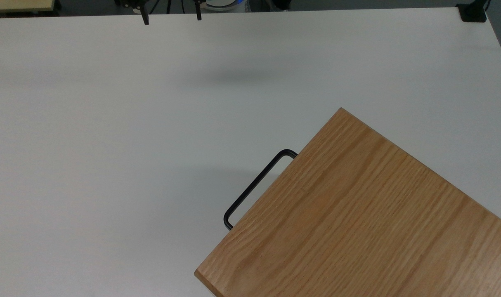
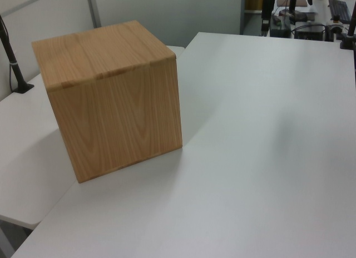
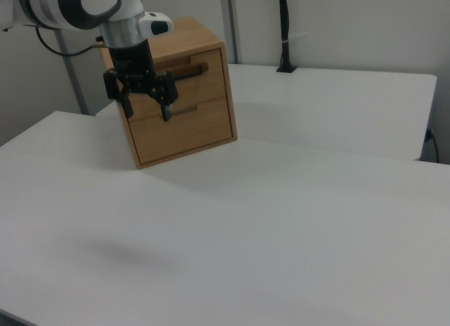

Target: Close the drawer by sliding it

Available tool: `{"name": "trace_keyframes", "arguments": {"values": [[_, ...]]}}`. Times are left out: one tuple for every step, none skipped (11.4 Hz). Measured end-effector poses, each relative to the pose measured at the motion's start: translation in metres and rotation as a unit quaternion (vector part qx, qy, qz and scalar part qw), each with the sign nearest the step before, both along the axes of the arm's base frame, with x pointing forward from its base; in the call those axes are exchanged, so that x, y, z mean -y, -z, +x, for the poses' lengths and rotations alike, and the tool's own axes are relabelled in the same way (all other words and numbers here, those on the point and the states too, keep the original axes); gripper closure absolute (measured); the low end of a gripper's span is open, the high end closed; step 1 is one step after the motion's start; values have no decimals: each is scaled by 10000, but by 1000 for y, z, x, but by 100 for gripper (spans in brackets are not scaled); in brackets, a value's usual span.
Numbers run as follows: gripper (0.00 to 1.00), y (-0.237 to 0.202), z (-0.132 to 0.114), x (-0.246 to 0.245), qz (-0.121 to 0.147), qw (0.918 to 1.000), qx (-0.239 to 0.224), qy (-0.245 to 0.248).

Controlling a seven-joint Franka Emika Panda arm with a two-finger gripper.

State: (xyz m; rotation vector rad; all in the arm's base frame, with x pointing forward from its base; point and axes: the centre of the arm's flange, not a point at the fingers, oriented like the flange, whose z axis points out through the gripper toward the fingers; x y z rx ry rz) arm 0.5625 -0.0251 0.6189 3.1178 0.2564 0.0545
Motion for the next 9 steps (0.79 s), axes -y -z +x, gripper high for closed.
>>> {"name": "trace_keyframes", "arguments": {"values": [[0, 0, 0, 1, 3, 9999, 3, 106], [0, -1, 0, 1, 12, 9994, 9, 343], [0, -1, 0, 1, 19, 9986, 14, 526], [0, -1, -1, 2, 22, 9981, 18, 616], [0, -1, -1, 5, 24, 9977, 20, 679], [0, -1, -1, 10, 24, 9973, 20, 735], [0, -1, -1, 13, 24, 9970, 21, 768], [0, -1, -1, 15, 24, 9969, 21, 782], [0, -1, -1, 14, 25, 9969, 21, 787]]}}
